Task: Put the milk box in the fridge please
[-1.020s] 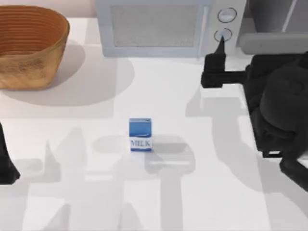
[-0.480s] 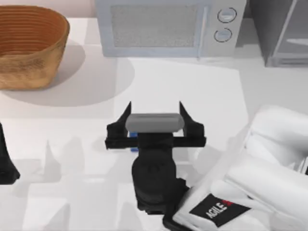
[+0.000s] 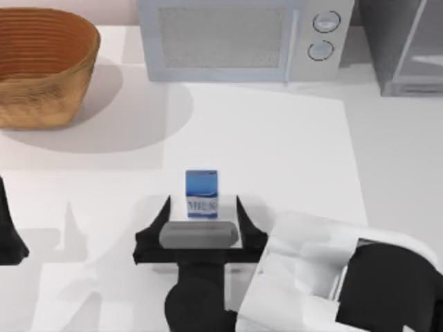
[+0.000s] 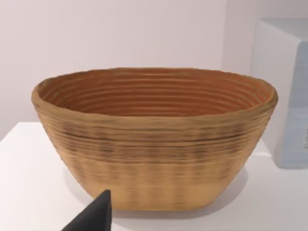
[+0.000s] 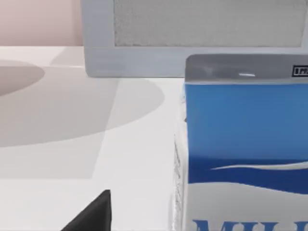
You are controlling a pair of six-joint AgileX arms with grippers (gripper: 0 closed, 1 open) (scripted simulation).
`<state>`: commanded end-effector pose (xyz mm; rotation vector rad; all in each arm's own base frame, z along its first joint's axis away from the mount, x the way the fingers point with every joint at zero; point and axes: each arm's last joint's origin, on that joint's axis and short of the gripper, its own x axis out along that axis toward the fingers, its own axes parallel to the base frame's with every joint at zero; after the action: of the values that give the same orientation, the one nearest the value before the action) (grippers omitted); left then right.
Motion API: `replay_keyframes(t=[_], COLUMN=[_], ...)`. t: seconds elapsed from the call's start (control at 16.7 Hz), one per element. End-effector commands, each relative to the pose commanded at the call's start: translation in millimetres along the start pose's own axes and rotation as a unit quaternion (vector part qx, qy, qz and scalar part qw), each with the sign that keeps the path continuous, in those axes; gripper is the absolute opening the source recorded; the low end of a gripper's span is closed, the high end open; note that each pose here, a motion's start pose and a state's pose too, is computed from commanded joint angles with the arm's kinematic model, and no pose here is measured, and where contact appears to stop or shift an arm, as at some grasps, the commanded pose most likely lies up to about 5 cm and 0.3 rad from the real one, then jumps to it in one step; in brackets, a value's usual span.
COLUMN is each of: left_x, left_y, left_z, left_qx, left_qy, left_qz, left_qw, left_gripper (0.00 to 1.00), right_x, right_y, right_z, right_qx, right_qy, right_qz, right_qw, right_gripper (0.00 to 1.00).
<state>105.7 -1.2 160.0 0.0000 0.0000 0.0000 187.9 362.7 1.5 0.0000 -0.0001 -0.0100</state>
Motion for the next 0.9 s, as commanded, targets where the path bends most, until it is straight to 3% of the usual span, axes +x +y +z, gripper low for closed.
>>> replay_keyframes(t=[0.3, 0.66, 0.9], left_x=[0, 0, 0], left_y=[0, 0, 0], left_z=[0, 0, 0], left_qx=[0.0, 0.0, 0.0], left_qy=[0.0, 0.0, 0.0], left_qz=[0.0, 0.0, 0.0], left_qw=[1.0, 1.0, 1.0], left_gripper=[1.0, 1.0, 1.0], right_x=[3, 48, 50], right_y=[-1, 0, 0], right_z=[0, 0, 0], right_qx=[-0.001, 0.0, 0.0], right_qy=[0.001, 0.0, 0.0], right_qz=[-0.001, 0.0, 0.0], right_qw=[1.0, 1.0, 1.0], right_gripper=[1.0, 1.0, 1.0])
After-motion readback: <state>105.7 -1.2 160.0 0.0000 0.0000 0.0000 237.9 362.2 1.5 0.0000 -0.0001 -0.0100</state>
